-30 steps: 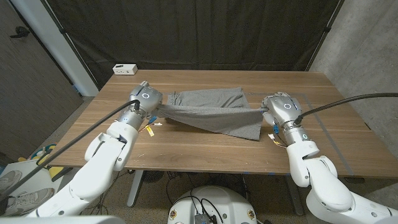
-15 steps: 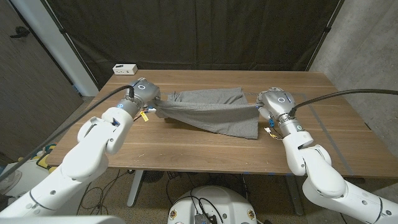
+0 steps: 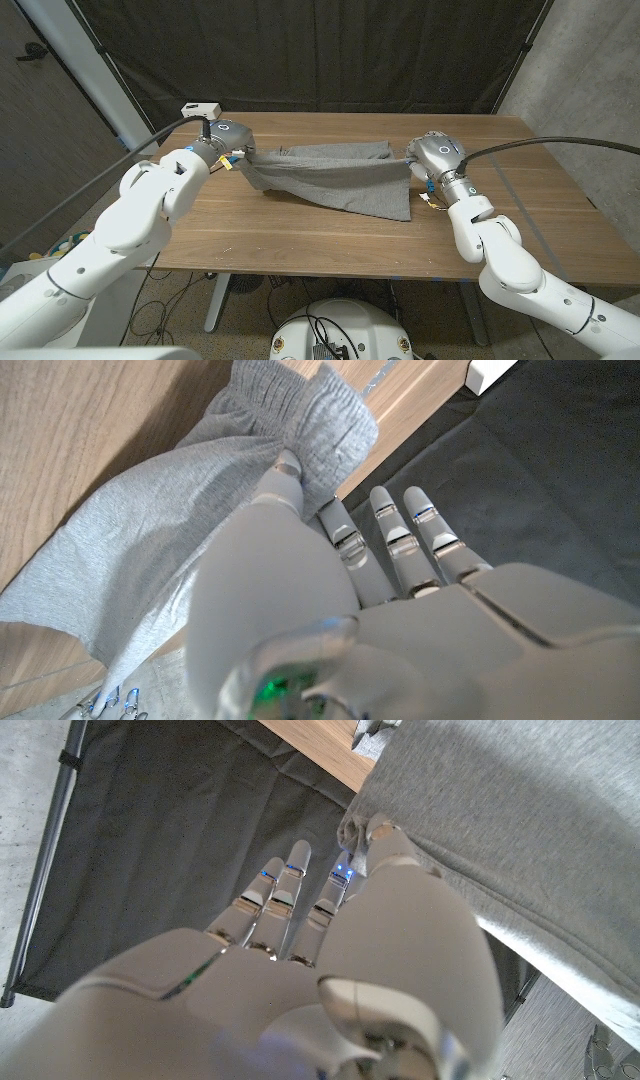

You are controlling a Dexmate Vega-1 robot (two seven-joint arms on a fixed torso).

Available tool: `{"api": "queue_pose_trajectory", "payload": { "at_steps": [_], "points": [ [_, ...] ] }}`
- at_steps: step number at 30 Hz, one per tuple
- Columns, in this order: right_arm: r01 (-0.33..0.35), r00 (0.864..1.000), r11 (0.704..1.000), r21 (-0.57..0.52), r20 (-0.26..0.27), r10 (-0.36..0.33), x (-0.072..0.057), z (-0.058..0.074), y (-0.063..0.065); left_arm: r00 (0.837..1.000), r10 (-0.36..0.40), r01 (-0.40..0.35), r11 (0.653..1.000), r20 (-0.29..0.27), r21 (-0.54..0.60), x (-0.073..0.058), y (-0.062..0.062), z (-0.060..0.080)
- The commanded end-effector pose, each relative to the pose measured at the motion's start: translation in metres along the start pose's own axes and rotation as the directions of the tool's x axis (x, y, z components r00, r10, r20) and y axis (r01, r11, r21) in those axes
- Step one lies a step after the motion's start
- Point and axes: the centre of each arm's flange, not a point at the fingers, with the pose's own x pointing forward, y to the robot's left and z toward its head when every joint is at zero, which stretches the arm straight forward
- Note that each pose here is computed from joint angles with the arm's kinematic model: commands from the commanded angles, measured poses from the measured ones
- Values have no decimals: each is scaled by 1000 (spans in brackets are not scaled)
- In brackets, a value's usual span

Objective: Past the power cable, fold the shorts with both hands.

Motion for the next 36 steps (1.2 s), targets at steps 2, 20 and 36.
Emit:
{"api": "queue_pose_trajectory", "payload": {
  "at_steps": [2,20,36],
  "points": [
    [-18,999,1000,0,43,18,28,3,7,994,-112,112,992,4,-60,42,14,-26],
    [21,999,1000,-15,41,-20,54,0,11,987,-161,161,983,9,-83,86,23,-37],
    [17,998,999,-40,66,-15,86,3,15,987,-163,162,985,-16,-60,107,27,-38]
  ]
}}
